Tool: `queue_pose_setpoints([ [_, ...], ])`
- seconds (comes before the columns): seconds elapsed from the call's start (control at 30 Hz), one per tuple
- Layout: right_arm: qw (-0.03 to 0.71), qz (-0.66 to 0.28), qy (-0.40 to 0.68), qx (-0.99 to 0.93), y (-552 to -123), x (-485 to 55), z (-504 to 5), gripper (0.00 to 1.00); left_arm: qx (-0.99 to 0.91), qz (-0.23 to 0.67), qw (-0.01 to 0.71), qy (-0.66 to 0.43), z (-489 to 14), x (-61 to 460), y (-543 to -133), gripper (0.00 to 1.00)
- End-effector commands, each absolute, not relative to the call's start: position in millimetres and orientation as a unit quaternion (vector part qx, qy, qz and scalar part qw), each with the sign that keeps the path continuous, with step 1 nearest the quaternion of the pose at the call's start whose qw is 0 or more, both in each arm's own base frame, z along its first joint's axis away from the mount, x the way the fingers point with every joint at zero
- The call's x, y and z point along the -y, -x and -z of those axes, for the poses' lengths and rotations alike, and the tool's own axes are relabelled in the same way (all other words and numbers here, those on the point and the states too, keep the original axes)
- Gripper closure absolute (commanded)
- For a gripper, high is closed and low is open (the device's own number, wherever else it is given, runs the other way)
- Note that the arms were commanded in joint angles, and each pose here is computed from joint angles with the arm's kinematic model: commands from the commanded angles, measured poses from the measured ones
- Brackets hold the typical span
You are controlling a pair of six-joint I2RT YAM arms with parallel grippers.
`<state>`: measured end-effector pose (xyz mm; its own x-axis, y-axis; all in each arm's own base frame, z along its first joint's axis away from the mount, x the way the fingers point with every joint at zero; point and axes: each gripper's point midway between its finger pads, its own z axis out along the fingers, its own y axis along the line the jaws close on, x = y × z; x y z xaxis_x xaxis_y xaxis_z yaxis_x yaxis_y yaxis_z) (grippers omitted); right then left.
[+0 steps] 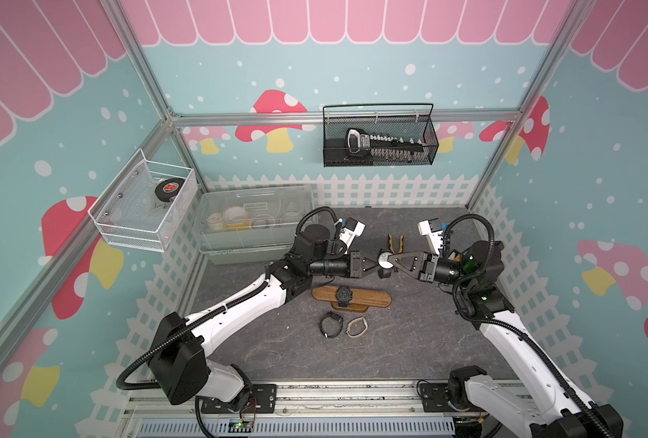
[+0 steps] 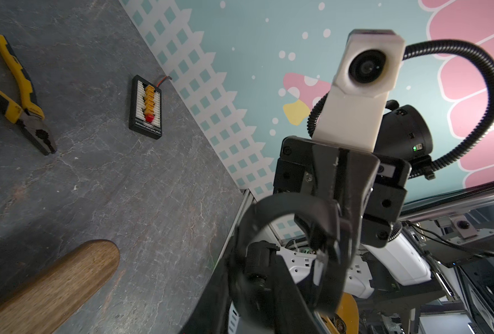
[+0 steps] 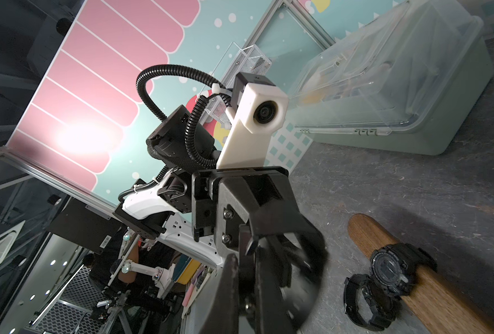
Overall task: Place watch on stand
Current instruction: Pick up the watch at the center of the board.
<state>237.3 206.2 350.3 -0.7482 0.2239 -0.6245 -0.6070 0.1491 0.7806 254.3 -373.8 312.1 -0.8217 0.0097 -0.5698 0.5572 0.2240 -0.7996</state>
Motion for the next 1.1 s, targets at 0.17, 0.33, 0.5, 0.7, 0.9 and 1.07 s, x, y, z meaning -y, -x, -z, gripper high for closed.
queue_pose_setpoints([
  [0.17, 0.342, -0.633, 0.149, -0.678, -233, -204, -353, 0.97, -0.747, 0.595, 0.230, -0.187, -317, 376, -257, 0.60],
  [0.33, 0.339, -0.624, 0.147, -0.688, -233, -203, -345, 0.97, -0.749, 0.588, 0.242, -0.187, -321, 370, -257, 0.63],
  [0.5, 0.337, -0.611, 0.148, -0.701, -231, -202, -336, 0.97, -0.756, 0.573, 0.260, -0.179, -322, 354, -259, 0.65],
  [0.7, 0.334, -0.605, 0.142, -0.708, -232, -201, -330, 0.98, -0.747, 0.584, 0.273, -0.163, -329, 340, -261, 0.64],
  [0.9, 0.337, -0.613, 0.141, -0.701, -234, -202, -337, 0.98, -0.701, 0.640, 0.262, -0.176, -354, 345, -248, 0.58],
  [1.07, 0.335, -0.616, 0.136, -0.700, -237, -202, -340, 0.98, -0.678, 0.665, 0.218, -0.223, -360, 373, -226, 0.60],
])
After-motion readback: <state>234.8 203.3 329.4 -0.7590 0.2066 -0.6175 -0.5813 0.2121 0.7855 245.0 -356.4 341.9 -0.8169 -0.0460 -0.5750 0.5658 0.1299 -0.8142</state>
